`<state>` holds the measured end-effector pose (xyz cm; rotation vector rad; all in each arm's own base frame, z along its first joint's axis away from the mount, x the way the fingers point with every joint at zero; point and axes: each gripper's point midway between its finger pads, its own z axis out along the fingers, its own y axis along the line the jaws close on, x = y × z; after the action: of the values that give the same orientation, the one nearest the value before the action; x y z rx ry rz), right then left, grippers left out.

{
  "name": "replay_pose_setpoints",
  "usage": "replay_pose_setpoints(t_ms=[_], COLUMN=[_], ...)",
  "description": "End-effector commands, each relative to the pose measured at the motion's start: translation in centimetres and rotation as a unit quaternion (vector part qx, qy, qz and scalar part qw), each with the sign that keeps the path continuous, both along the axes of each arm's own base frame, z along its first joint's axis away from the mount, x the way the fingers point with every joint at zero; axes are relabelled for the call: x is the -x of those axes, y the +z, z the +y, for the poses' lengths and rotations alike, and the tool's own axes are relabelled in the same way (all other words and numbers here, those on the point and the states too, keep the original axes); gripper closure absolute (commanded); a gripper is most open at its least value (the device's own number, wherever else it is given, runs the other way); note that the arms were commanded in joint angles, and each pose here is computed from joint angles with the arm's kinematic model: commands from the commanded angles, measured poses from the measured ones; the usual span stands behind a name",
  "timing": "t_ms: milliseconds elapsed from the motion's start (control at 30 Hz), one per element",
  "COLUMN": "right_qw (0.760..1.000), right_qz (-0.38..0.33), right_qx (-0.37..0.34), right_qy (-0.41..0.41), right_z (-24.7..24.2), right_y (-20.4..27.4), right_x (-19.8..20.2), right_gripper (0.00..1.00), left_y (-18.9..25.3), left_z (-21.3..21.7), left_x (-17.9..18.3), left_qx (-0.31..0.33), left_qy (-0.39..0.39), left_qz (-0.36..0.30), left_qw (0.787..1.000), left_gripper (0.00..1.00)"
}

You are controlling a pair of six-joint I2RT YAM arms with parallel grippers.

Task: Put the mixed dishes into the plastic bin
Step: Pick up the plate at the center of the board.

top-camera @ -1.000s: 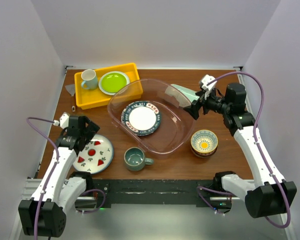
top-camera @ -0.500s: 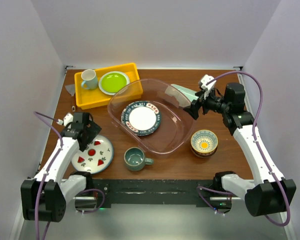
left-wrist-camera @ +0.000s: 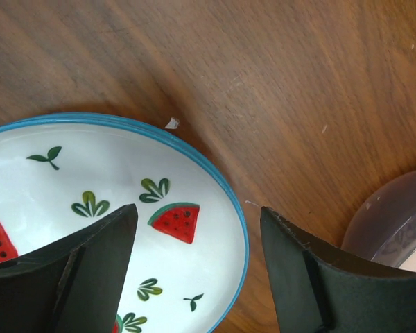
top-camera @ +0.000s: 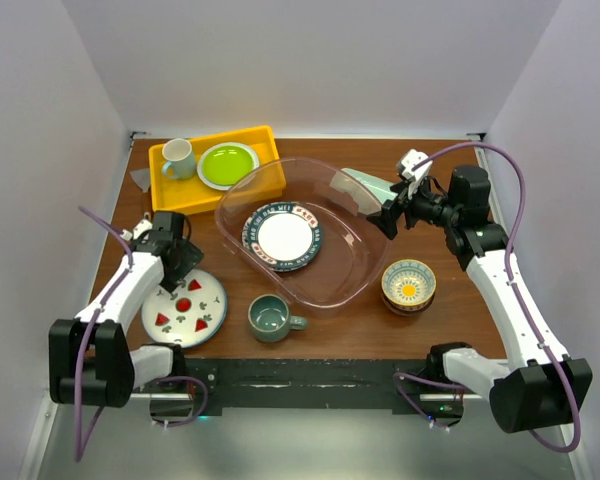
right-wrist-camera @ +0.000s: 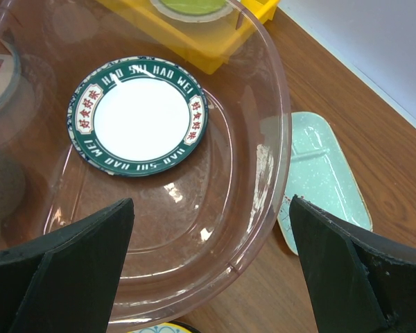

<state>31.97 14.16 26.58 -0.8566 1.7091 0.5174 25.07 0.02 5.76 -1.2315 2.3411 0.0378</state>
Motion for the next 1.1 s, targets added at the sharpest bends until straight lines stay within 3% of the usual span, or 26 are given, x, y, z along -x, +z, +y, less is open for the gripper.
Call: replay_pose_setpoints(t_ms=[0, 300, 467, 667, 767, 800, 1000, 1067], right_qw=[1.000, 1.000, 1.000, 1.000, 1.000, 1.000, 1.000, 1.000], right_qz=[-0.005, -0.006, -0.006, -0.007, -0.010, -0.010, -0.010, -0.011], right_qx=[0.003, 0.003, 0.004, 0.003, 0.004, 0.004, 0.004, 0.004], right_qy=[0.003, 0.004, 0.004, 0.004, 0.004, 0.004, 0.005, 0.004], right_z=[0.0, 0.0, 0.0, 0.0, 0.0, 0.0, 0.0, 0.0], right_y=[0.1, 0.1, 0.1, 0.2, 0.3, 0.3, 0.3, 0.4], right_x=[-0.1, -0.1, -0.1, 0.0, 0.0, 0.0, 0.0, 0.0], right_gripper=[0.02, 0.02, 0.02, 0.02, 0.02, 0.02, 0.02, 0.02], left_y=[1.1, -1.3, -2.3, -2.5, -2.3, -2.1, 0.0, 0.7], left_z=[0.4, 0.8, 0.8, 0.9, 1.1, 1.1, 1.6, 1.7], left_x=[-2.3, -2.4, -2.5, -2.7, -2.9, -3.0, -3.6, -3.7], left_qx=[-0.008, -0.023, -0.020, -0.023, -0.025, -0.025, -0.038, -0.040], left_qy=[0.010, 0.022, 0.033, 0.044, 0.047, 0.047, 0.053, 0.053], left_qz=[-0.023, 0.060, 0.072, 0.077, 0.074, 0.072, 0.046, 0.035], left_qw=[1.000, 0.998, 0.997, 0.996, 0.996, 0.996, 0.997, 0.997], left_gripper=[0.23, 0.30, 0.33, 0.53, 0.68, 0.78, 0.99, 1.00])
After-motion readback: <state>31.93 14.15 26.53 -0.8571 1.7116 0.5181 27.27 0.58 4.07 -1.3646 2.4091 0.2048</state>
